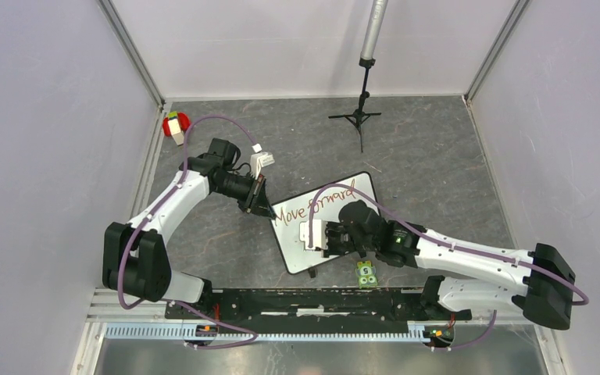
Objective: Write a sentence on the whiteboard
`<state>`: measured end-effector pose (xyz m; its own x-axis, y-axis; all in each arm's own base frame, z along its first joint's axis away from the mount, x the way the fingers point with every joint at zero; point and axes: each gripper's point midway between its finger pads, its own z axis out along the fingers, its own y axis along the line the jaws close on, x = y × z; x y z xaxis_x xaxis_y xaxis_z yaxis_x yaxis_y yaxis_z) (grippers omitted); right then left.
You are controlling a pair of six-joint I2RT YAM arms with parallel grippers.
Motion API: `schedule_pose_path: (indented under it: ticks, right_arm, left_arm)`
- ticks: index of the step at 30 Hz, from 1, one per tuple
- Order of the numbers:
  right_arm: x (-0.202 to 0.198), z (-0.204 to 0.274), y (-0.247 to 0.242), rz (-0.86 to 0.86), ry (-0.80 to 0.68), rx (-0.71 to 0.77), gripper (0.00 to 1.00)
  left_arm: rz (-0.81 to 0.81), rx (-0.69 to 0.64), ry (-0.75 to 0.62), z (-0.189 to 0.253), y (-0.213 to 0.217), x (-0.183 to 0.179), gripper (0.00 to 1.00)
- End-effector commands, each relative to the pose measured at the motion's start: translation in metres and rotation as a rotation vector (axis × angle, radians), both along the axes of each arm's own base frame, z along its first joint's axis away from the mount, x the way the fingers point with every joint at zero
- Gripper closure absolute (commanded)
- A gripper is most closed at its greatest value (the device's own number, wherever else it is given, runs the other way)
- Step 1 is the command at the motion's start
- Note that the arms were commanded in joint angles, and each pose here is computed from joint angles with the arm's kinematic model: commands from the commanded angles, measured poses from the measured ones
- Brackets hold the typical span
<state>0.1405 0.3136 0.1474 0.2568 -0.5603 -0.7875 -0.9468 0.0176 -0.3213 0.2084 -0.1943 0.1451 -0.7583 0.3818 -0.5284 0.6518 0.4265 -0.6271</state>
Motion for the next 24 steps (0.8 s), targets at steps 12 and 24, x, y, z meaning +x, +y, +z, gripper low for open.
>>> schedule_pose_path:
  ticks: [12, 24]
  right_arm:
    - [0.014, 0.017, 0.014, -0.052, -0.075, 0.046, 1.0]
    - [0.026, 0.029, 0.013, -0.113, -0.123, 0.087, 1.0]
  left_arm:
    - [-0.028, -0.018, -0.04, 0.009, -0.005, 0.006, 0.98]
    - [-0.029, -0.014, -0.038, 0.007, -0.004, 0.005, 0.98]
